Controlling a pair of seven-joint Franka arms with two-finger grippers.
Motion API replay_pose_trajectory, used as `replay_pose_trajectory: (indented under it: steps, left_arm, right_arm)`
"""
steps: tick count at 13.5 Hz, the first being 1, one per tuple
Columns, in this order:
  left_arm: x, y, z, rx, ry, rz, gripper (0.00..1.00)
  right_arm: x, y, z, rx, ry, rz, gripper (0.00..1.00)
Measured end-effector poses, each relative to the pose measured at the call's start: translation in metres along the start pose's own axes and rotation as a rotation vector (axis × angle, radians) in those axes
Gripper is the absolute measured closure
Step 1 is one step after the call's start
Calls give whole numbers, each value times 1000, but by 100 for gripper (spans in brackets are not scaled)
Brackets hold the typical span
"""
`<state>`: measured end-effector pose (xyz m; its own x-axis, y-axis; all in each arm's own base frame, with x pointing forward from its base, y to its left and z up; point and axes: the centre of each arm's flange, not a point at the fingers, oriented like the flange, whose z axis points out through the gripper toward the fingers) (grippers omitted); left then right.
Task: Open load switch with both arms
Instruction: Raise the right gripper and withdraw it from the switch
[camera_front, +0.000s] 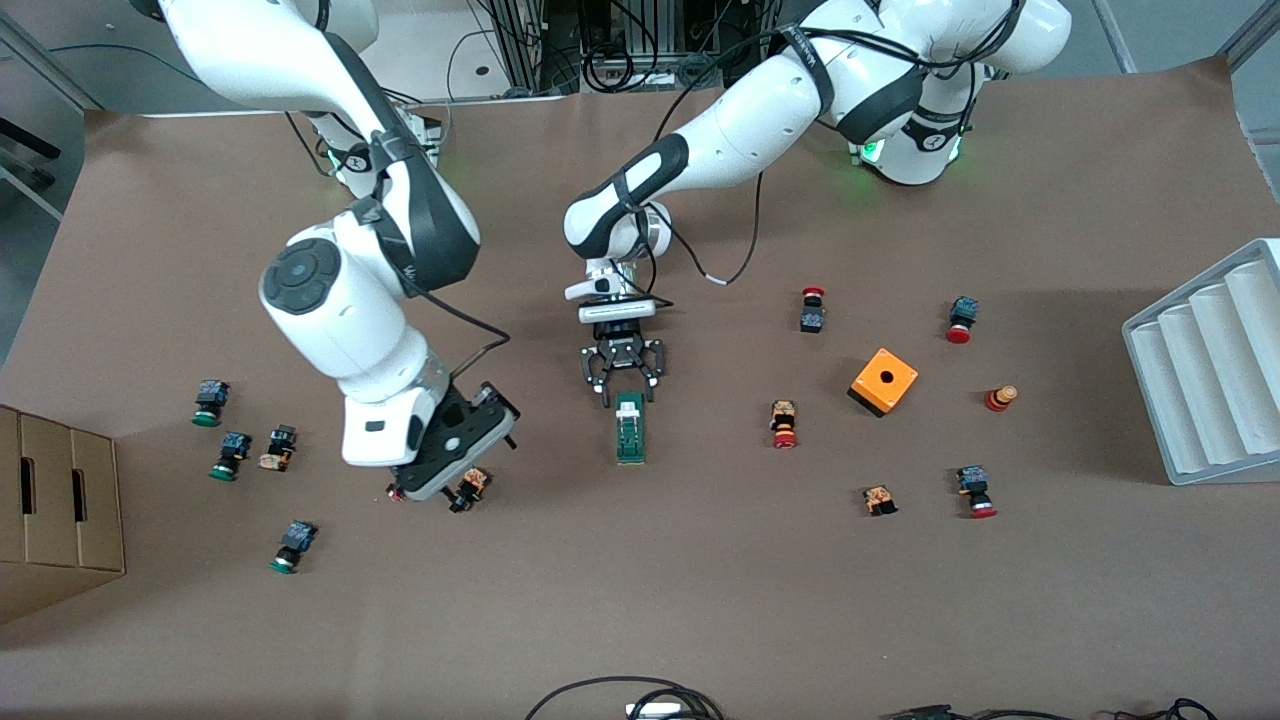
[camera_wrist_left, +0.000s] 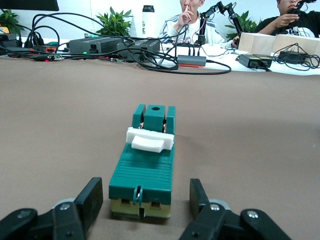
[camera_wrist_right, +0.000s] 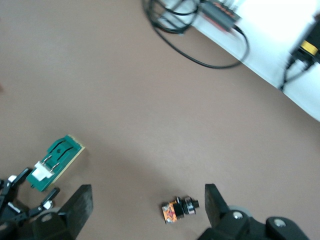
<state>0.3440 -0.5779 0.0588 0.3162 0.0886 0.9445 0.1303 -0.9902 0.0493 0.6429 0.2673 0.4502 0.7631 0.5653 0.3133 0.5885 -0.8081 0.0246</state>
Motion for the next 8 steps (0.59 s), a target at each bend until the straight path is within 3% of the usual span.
replay_pose_trajectory:
  steps: [4,8]
  left_arm:
    - [2,0,-2,24,-19,25,21]
    - [16,4,-7,71,-59,70,18]
  right_arm:
    - [-20,55,-9,-7,-42,129,0]
    - [-50,104,-20,49,-111,252,0]
